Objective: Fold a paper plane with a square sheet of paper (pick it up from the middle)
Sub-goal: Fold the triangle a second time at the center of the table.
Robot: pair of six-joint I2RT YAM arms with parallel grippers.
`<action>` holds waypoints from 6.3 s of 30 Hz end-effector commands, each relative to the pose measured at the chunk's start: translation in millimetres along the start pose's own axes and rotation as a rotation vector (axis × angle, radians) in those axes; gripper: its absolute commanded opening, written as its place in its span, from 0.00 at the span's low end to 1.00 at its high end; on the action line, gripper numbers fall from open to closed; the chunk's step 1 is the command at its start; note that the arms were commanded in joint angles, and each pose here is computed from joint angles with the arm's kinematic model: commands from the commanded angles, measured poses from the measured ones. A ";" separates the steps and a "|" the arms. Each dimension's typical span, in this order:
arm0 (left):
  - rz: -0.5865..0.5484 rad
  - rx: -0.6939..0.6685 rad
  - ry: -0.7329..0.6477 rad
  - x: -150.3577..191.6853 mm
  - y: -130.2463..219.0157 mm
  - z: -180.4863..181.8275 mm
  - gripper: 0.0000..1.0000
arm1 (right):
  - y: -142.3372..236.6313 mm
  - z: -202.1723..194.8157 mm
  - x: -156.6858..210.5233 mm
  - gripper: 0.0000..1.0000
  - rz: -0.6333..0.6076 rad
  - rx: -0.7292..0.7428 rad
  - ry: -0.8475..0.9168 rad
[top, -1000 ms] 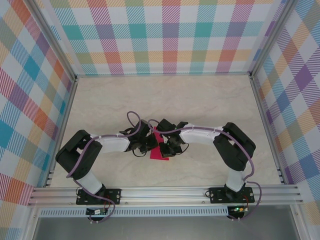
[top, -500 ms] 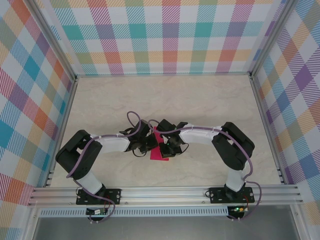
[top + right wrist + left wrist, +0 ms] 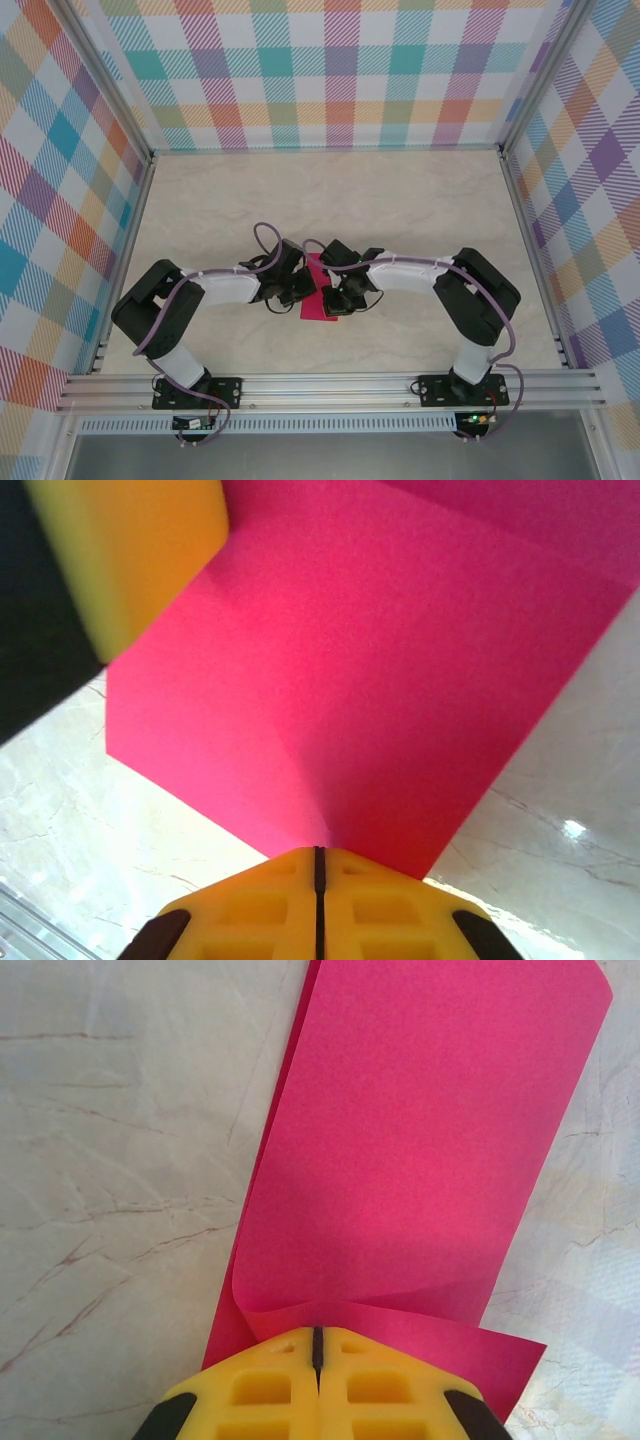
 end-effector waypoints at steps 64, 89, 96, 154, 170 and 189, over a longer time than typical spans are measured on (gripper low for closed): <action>0.058 -0.286 0.030 21.1 -14.8 70.7 0.00 | -8.9 -25.7 19.2 0.07 0.029 -0.007 -0.113; 0.119 0.112 -0.110 41.9 -0.2 -22.3 0.01 | -16.8 -35.2 31.3 0.06 0.066 0.010 -0.159; 0.157 0.100 -0.103 54.2 -11.0 -19.3 0.01 | -18.0 -35.9 31.3 0.06 0.070 0.015 -0.165; 0.014 0.212 -0.111 -18.4 33.7 -16.4 0.01 | 5.9 -4.9 5.6 0.06 0.006 -0.067 -0.059; 0.030 0.104 -0.047 -12.8 2.7 11.1 0.01 | 1.2 17.9 -34.6 0.06 -0.060 -0.106 -0.025; 0.052 -0.132 0.010 0.6 -0.2 62.3 0.00 | -11.8 -8.9 2.6 0.05 0.025 -0.068 -0.001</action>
Point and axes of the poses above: each hand's point on the last joint's axis, 136 mm out from that joint toward the fingers, its own y axis back along the fingers, its own z axis along the line the jaws close on, x = y × z, the point moved 3 cm from there along y, back along the fingers, and after that the axes turned 3 degrees about y, right-handed, at the moved point
